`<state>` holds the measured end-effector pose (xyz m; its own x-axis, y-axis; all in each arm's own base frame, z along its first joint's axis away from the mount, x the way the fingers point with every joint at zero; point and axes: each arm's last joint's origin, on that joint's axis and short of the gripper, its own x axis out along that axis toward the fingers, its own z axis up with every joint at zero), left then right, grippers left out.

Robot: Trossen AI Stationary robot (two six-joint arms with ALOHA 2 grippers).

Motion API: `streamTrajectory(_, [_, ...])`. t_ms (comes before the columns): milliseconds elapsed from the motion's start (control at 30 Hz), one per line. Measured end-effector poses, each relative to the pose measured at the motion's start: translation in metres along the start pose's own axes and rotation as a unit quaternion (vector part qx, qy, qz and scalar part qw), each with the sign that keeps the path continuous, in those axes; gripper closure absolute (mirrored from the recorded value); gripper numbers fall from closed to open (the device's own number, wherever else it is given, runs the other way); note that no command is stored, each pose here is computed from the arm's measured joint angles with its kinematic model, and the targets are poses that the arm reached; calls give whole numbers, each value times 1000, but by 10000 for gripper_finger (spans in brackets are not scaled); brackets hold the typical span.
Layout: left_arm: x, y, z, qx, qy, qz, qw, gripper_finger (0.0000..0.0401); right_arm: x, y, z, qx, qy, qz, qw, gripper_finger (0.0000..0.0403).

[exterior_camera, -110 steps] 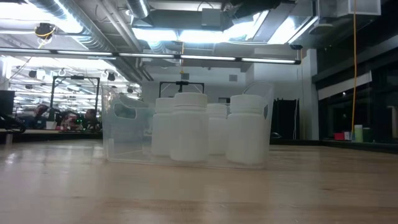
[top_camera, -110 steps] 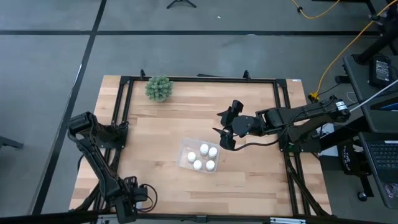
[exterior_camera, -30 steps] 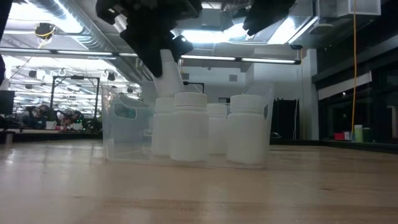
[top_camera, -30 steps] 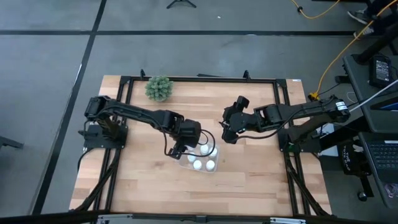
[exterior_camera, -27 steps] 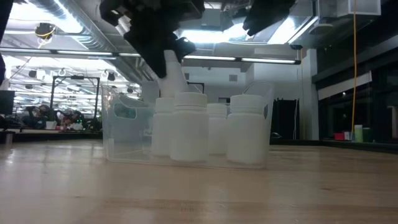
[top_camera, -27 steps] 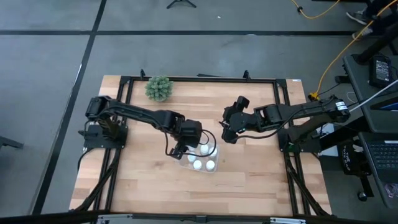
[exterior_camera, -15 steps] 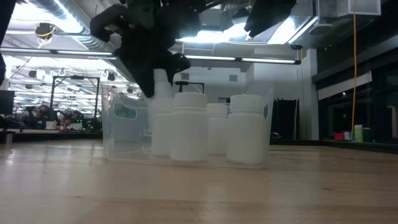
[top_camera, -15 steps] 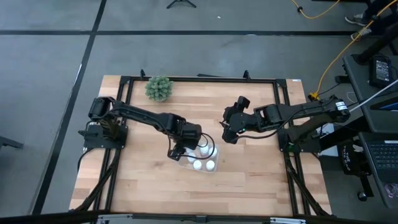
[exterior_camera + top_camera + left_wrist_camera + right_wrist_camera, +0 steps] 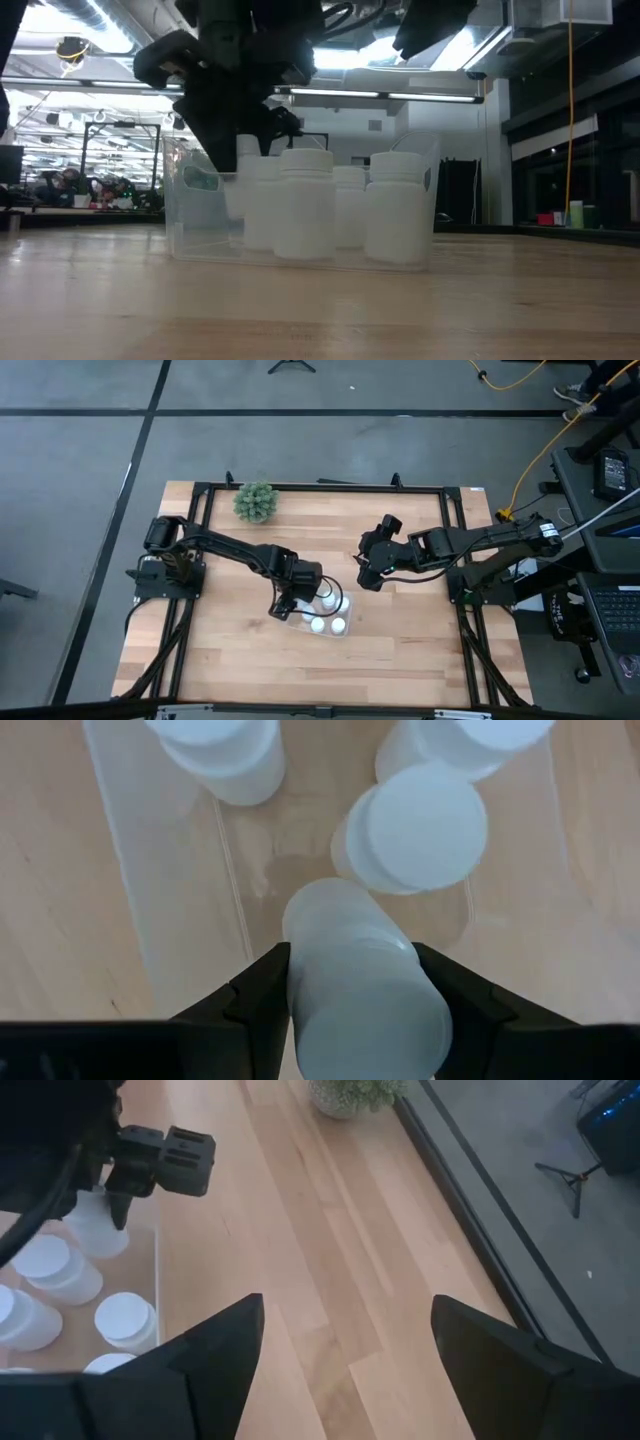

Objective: Pick and place pill bottles into a basket
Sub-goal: Put the white medicine bottle into the transparent bin

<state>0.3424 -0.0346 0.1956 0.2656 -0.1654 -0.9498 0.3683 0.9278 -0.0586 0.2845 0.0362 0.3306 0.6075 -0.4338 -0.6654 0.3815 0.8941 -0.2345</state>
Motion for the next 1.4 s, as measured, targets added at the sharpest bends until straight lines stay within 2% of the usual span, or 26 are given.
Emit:
streamTrajectory(500, [0, 13, -1, -18, -12, 0, 1000, 230, 0, 0, 0, -1, 1, 0, 1000, 114])
streamTrajectory(800, [17, 14, -2, -23, 7, -20, 1000, 230, 0, 0, -1, -3, 3, -1, 1000, 114])
streamTrajectory(1100, [21, 15, -1, -31, 6, -20, 999, 229, 0, 0, -1, -5, 6, -2, 1000, 114])
streamTrajectory(1267, [21, 15, -1, -50, 6, -19, 999, 177, 0, 0, -1, -7, 6, -2, 1000, 114])
streamTrajectory(1400, [20, 14, -1, -61, 3, -27, 998, 161, 0, 0, -1, -16, 6, -2, 1000, 114])
